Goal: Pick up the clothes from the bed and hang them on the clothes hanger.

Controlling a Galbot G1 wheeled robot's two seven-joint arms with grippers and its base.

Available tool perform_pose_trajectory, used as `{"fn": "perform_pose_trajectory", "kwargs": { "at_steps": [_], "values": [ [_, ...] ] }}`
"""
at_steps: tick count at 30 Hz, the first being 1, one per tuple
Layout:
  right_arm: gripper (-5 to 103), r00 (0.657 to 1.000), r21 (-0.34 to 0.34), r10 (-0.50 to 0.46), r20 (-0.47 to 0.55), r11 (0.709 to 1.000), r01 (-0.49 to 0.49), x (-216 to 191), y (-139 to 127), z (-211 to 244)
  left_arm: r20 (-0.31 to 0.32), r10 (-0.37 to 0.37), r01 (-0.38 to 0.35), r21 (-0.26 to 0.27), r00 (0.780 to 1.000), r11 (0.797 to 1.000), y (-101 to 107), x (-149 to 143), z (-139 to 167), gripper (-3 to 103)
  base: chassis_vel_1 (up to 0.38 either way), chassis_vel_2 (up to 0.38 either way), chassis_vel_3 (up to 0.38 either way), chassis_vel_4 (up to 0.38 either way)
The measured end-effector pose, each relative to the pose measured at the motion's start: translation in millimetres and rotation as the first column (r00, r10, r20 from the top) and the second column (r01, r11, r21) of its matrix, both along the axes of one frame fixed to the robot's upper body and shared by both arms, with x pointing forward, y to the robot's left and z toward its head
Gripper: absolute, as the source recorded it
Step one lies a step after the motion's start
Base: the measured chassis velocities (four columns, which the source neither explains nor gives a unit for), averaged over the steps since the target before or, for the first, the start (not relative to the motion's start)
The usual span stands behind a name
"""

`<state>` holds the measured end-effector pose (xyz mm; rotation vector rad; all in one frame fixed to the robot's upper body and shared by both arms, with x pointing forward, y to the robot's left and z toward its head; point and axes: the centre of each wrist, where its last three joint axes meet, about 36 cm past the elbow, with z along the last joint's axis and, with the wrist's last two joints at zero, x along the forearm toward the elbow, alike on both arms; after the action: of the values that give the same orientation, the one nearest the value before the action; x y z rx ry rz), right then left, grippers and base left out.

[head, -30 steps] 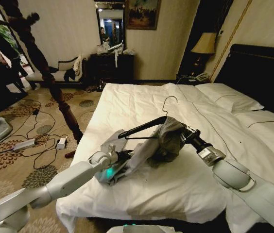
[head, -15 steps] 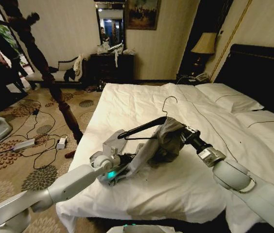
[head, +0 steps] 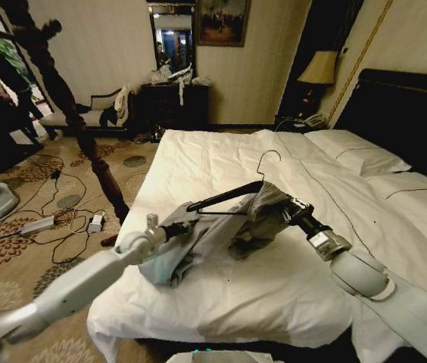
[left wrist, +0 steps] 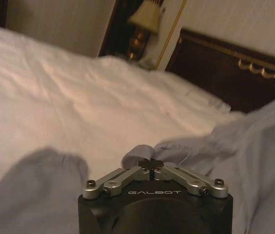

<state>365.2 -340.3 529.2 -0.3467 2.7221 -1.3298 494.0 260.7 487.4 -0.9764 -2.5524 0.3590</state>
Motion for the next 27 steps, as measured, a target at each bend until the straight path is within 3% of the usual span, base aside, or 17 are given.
{"fn": "perform_pose_trajectory", "kwargs": {
  "at_steps": [7, 12, 14, 16, 22, 27],
  "values": [
    [18, 1.0, -0.021, -0.008, -0.023, 1.0, 0.007, 7.0, -3.8, -12.0, 0.104, -0.005, 0.011, -0.058, 0.995, 0.998, 5.9, -10.8, 72.5, 0, 0.0, 0.0, 0.0, 0.0],
    [18, 1.0, -0.028, -0.011, -0.028, 1.0, 0.01, 12.6, -3.1, -15.2, 0.135, -0.019, 0.029, -0.071, 0.991, 0.997, 2.3, -16.3, 101.0, 0, 0.0, 0.0, 0.0, 0.0],
    [18, 0.999, -0.033, -0.023, -0.038, 0.999, 0.022, 16.6, -2.2, -15.1, 0.158, -0.05, 0.064, -0.081, 0.986, 0.995, -8.6, -20.2, 122.7, 0, 0.0, 0.0, 0.0, 0.0],
    [18, 0.995, 0.012, -0.055, -0.081, 0.998, 0.056, 18.6, 1.4, -14.7, 0.174, -0.085, 0.1, -0.085, 0.981, 0.991, -17.7, -25.3, 136.6, 0, 0.0, 0.0, 0.0, 0.0],
    [18, 0.984, 0.049, -0.126, -0.123, 0.99, 0.133, 25.8, -6.4, -15.8, 0.189, -0.135, 0.153, -0.085, 0.973, 0.985, -27.8, -42.0, 147.3, 0, 0.0, 0.0, 0.0, 0.0],
    [18, 0.988, 0.068, -0.1, -0.12, 0.992, 0.109, 24.7, 5.2, -5.5, 0.201, -0.156, 0.174, -0.073, 0.967, 0.982, -42.3, -42.8, 143.0, 0, 0.0, 0.0, 0.0, 0.0]
  ]
}}
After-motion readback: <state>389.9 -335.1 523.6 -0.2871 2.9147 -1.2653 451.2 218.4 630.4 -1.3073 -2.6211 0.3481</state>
